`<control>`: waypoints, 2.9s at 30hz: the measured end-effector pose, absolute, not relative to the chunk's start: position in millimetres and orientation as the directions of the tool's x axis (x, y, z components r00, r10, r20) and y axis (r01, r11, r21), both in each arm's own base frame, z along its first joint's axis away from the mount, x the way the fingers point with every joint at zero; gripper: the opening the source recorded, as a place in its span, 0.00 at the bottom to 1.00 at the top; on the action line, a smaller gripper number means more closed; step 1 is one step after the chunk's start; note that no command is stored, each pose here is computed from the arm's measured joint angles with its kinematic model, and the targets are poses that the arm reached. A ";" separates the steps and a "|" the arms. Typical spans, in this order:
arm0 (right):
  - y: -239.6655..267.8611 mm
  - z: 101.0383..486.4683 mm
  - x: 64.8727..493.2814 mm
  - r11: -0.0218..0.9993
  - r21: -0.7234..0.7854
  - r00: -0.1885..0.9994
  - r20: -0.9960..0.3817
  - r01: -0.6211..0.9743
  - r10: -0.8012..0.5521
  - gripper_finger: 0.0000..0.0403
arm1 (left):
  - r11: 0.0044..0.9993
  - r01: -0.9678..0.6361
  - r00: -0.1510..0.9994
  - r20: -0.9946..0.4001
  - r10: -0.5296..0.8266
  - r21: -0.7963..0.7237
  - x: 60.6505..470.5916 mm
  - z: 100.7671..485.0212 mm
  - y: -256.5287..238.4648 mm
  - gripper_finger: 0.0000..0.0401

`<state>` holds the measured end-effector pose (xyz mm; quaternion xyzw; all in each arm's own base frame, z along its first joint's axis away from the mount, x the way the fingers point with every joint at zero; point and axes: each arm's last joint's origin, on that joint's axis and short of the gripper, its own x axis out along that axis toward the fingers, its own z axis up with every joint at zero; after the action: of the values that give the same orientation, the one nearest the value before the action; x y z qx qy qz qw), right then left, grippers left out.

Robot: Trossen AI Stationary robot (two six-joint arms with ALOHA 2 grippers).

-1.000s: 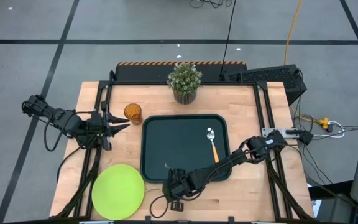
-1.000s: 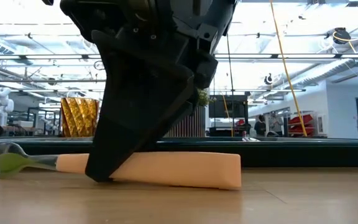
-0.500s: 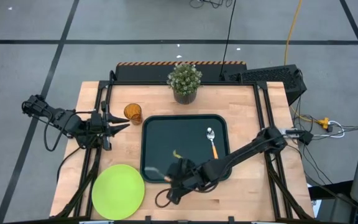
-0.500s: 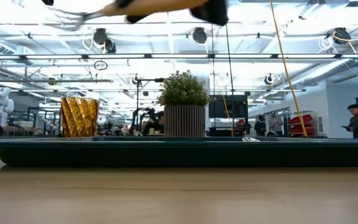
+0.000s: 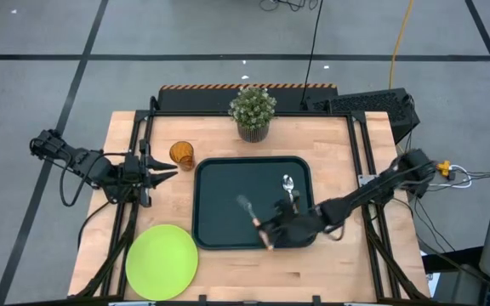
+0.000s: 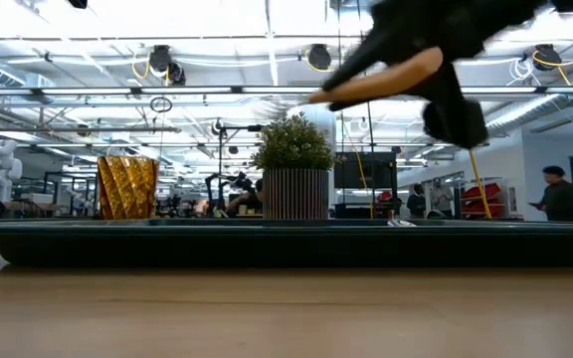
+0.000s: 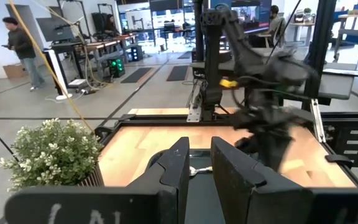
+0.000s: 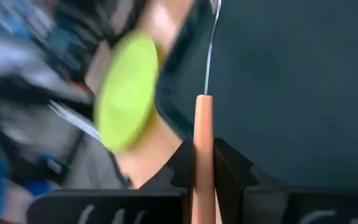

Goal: Pick and place plate/cup/fork/spoon on tray
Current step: Put the fork on the right side of the spoon on the serving tray

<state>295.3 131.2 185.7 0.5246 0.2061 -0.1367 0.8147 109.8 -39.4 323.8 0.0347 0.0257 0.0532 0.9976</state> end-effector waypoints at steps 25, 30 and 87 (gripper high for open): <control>78.9 119.2 209.8 0.169 0.792 0.808 -0.555 0.586 -0.198 0.06 | 0.991 -0.108 0.994 -0.022 0.111 0.084 109.8 326.6 -39.3 0.18; 78.9 120.4 210.7 0.137 0.808 0.815 -0.543 0.572 -0.201 0.07 | 0.991 -0.108 0.994 -0.023 0.111 0.084 109.9 326.5 -39.3 0.18; 80.9 136.4 151.9 0.179 0.442 0.477 -0.832 0.879 -0.283 0.05 | 0.994 -0.087 0.996 -0.029 0.089 0.066 109.9 325.9 -40.0 0.18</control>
<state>151.9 80.9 136.4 0.4908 0.3034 -0.4119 0.7053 109.9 -40.0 325.9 0.0324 0.0159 0.0442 0.9984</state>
